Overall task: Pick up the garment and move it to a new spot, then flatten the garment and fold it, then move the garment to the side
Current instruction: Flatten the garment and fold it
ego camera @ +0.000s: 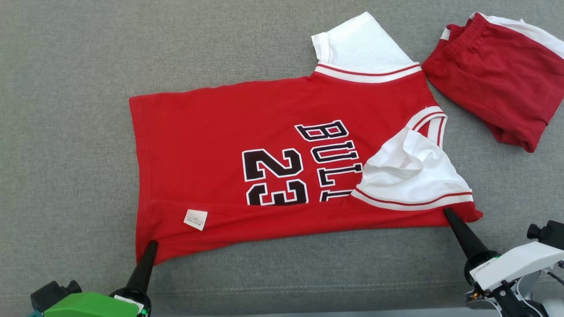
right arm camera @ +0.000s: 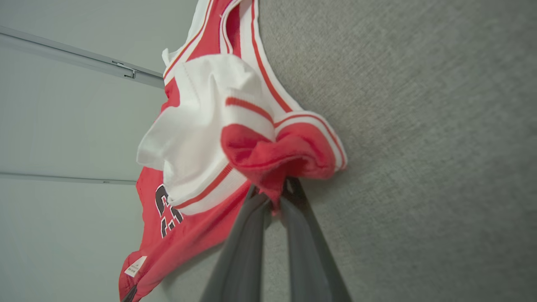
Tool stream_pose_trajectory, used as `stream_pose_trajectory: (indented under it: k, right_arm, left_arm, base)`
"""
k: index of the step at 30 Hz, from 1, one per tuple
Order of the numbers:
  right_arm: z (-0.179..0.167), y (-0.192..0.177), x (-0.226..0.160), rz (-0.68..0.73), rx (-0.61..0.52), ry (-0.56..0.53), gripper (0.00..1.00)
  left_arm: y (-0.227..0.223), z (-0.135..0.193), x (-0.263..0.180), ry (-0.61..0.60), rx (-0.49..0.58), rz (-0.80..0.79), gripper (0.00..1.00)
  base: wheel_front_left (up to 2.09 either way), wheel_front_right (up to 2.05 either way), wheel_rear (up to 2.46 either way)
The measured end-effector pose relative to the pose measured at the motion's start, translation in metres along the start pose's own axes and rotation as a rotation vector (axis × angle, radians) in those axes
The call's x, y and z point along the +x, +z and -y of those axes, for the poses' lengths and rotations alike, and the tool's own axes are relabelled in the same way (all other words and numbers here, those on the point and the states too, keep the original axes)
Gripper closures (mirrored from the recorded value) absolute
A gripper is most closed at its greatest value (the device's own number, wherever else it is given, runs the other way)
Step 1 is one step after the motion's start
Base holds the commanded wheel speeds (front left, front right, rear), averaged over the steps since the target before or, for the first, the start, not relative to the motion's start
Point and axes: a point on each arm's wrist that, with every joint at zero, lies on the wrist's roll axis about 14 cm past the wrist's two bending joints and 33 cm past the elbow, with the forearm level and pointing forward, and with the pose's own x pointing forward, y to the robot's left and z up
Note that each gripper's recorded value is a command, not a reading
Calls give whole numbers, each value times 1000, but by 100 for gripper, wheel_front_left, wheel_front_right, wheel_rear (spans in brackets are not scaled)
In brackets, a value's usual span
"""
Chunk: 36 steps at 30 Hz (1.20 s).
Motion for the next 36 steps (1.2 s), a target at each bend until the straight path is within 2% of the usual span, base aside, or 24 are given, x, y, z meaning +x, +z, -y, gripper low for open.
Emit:
stream_pose_trajectory:
  k: [1, 2, 5, 7, 8, 9, 10, 11, 12, 13, 18, 24, 25, 29, 31, 33, 34, 36]
  right_arm:
    - [1, -1, 0, -2, 1, -5, 100]
    - [1, -2, 0, -5, 0, -6, 87]
    - [0, -4, 1, -17, -8, -3, 75]
    - [-1, -6, 1, -24, -15, 1, 73]
    - [-2, -7, 1, -26, -15, 2, 67]
    - [-2, -8, 1, -29, -16, 2, 58]
    - [-1, -8, 1, -30, -16, -3, 44]
    - [-1, -10, 1, -38, -18, -5, 18]
    - [-1, -11, 0, -43, -22, -5, 0]
    - [-1, -11, 0, -44, -22, -6, 0]
    - [4, -12, -8, -61, -54, -26, 0]
    - [15, -5, -20, -95, -154, -60, 0]
    - [15, 3, -22, -98, -219, -57, 0]
    - [4, 26, -21, -77, -341, -26, 0]
    - [-17, 46, -14, -52, -432, 32, 0]
    - [-34, 67, -5, -12, -508, 71, 0]
    - [-49, 88, 3, 25, -589, 95, 0]
    - [-62, 105, 13, 49, -659, 111, 0]
  left_arm:
    - [0, -2, -1, 6, 2, -1, 100]
    - [-1, -4, -1, 13, 10, -4, 100]
    - [-2, -8, -1, 29, 35, -14, 100]
    - [-5, -9, -1, 35, 44, -22, 91]
    - [-5, -10, 0, 39, 51, -24, 83]
    - [-5, -10, 0, 40, 56, -25, 68]
    - [-5, -10, 0, 41, 58, -26, 46]
    - [-5, -11, 0, 44, 58, -25, 20]
    - [-5, -11, 1, 44, 58, -24, 3]
    - [-4, -11, 1, 45, 59, -23, 0]
    - [-2, -12, 3, 56, 71, -13, 0]
    - [9, -16, 2, 79, 151, -13, 0]
    - [17, -18, 1, 87, 203, -7, 0]
    - [31, -16, 1, 88, 298, -8, 0]
    - [35, -5, 4, 60, 396, -39, 0]
    - [36, 10, 13, 19, 464, -71, 0]
    - [36, 30, 24, -36, 525, -95, 0]
    - [31, 50, 36, -96, 554, -128, 0]
  base:
    - [0, 0, 0]
    - [0, 0, 0]
    - [0, 0, 0]
    - [0, 0, 0]
    - [0, 0, 0]
    - [0, 0, 0]
    - [0, 0, 0]
    - [0, 0, 0]
    - [0, 0, 0]
    - [0, 0, 0]
    - [0, 0, 0]
    - [0, 0, 0]
    - [0, 0, 0]
    - [0, 0, 0]
    - [0, 0, 0]
    - [0, 0, 0]
    - [0, 0, 0]
    - [0, 0, 0]
